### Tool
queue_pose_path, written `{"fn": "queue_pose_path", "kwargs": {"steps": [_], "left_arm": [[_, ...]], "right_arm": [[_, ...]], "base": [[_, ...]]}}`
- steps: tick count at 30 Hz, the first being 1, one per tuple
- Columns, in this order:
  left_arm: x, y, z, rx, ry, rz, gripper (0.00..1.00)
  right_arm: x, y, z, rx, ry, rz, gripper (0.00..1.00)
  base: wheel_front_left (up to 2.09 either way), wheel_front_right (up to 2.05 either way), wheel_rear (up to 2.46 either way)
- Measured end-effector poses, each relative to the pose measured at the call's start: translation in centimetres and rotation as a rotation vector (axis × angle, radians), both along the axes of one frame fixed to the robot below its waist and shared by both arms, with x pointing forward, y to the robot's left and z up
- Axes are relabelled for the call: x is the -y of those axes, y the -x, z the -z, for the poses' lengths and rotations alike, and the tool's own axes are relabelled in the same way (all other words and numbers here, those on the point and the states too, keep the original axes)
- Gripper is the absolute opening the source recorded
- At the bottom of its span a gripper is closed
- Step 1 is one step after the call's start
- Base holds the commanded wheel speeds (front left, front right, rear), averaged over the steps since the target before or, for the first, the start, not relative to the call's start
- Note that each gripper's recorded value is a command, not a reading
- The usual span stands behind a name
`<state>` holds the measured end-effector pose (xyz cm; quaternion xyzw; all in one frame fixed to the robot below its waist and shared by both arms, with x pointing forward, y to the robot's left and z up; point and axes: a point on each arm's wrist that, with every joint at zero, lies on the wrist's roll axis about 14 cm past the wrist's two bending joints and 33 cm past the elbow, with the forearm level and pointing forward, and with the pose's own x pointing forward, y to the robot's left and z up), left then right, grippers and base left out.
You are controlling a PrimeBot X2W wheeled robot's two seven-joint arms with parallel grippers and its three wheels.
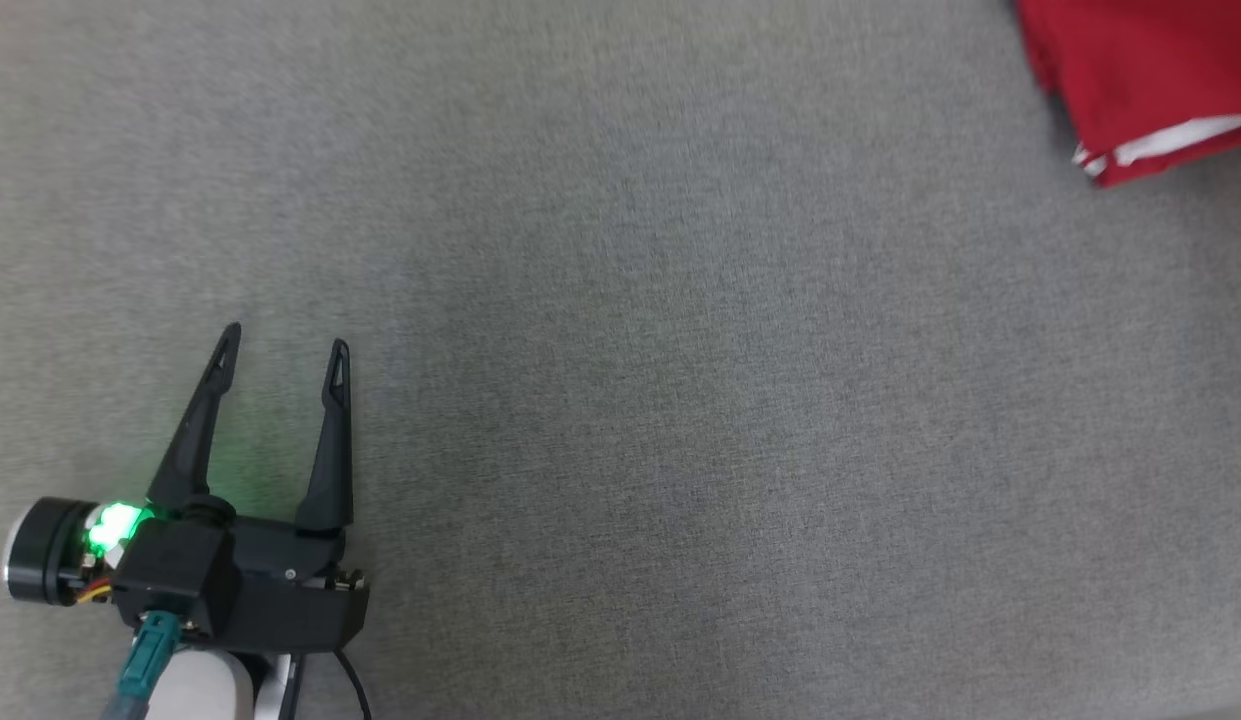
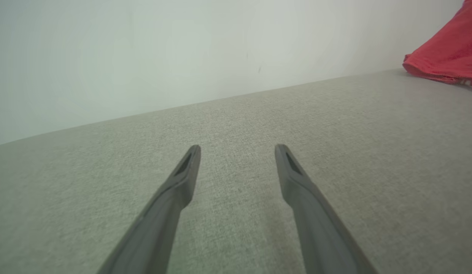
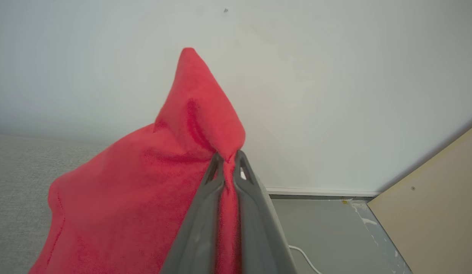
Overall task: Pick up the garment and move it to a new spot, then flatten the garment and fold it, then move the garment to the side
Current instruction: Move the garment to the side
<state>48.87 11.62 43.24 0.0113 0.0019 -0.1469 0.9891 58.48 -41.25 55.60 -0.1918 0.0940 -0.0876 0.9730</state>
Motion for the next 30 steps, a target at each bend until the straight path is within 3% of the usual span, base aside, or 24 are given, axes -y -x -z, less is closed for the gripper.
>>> {"fn": "queue_pose_path", "kwargs": {"steps": [11,19,20,21,22,23,24,30], "left_arm": [[1.1,-1.6,2.4,-0.001,-0.009,0.049,1.0],[1.2,-2.2,3.8,-0.005,-0.011,0.062,1.0],[1.3,-2.2,4.0,-0.007,-0.011,0.063,1.0],[1.3,-2.2,4.1,-0.007,-0.011,0.065,1.0],[1.3,-2.2,4.2,-0.008,-0.011,0.066,1.0],[1.4,-2.3,4.3,-0.009,-0.012,0.067,1.0],[1.4,-2.3,4.3,-0.008,-0.012,0.067,1.0],[1.0,-2.3,3.4,0.001,-0.002,0.037,1.0]], "right_arm": [[7.2,0.6,1.4,-0.155,0.21,0.144,0.0],[8.6,0.4,4.6,-0.239,0.235,0.187,0.0],[8.8,0.5,5.0,-0.257,0.242,0.195,0.04],[8.9,0.6,5.3,-0.27,0.252,0.195,0.18],[8.8,0.5,5.4,-0.27,0.261,0.19,0.48],[8.8,0.4,5.4,-0.266,0.263,0.187,0.96],[8.6,0.3,5.4,-0.261,0.265,0.183,1.0],[7.4,-0.5,3.0,-0.168,0.28,0.136,1.0]], "base": [[0.0,0.0,0.0],[0.0,0.0,0.0],[0.0,0.0,0.0],[0.0,0.0,0.0],[0.0,0.0,0.0],[0.0,0.0,0.0],[0.0,0.0,0.0],[0.0,0.0,0.0]]}}
